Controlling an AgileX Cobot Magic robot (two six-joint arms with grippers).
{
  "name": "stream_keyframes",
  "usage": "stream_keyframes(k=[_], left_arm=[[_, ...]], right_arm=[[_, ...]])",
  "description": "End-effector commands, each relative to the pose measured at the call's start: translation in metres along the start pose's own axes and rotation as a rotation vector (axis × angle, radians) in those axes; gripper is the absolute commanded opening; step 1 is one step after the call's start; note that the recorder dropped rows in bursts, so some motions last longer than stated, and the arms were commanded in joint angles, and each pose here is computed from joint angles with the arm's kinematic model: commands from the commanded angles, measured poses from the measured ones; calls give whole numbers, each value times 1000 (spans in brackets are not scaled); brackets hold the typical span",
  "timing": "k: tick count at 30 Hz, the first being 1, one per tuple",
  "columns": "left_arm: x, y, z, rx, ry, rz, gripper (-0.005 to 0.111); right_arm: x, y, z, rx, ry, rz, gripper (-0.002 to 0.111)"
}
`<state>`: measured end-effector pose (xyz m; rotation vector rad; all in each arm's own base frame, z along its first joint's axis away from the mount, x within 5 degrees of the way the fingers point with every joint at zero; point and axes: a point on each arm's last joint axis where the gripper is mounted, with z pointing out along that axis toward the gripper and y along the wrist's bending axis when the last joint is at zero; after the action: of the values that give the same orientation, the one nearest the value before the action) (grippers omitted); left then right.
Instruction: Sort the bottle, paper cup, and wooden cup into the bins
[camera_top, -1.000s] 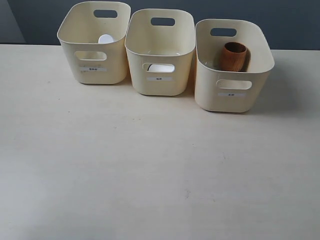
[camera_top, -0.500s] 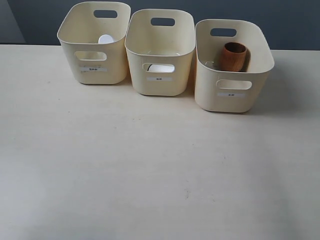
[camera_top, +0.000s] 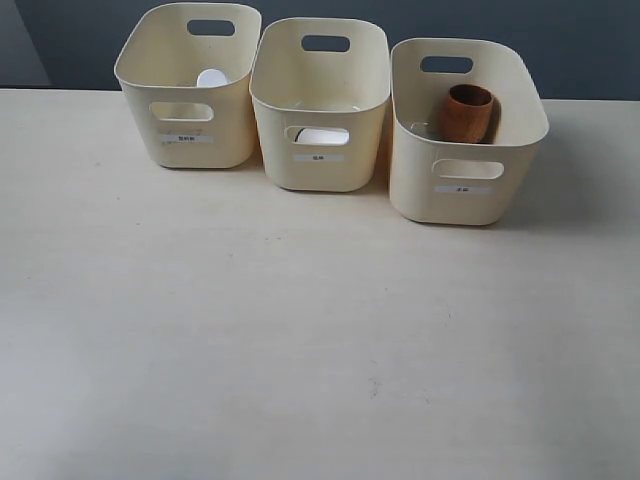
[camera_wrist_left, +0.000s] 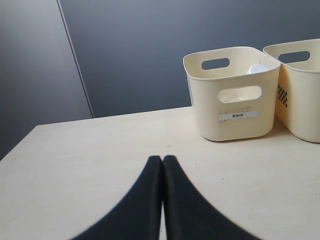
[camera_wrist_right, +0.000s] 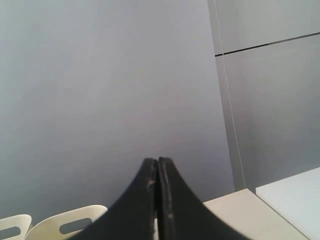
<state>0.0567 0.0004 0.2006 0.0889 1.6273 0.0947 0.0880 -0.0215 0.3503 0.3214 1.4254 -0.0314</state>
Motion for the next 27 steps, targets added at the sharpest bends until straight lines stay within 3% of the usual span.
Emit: stream_keyframes(k=[1,7,11,19,27], left_arm=[[0,0,0,-2,-10,-2,0],[0,0,0,-2,-10,-2,0],[0,0,0,-2,-10,-2,0],[0,0,0,-2,-10,-2,0],[0,0,0,-2,-10,-2,0]], right_arm=[[0,-1,-1,11,-2,4,-1],[-1,-3,-4,11,-17,8,-1],[-11,-7,-31,-38,-134,55,-1],[35,-7,-57,-126,-185,-15,-1],[59,1,-59,-248,-149,-48,-1]])
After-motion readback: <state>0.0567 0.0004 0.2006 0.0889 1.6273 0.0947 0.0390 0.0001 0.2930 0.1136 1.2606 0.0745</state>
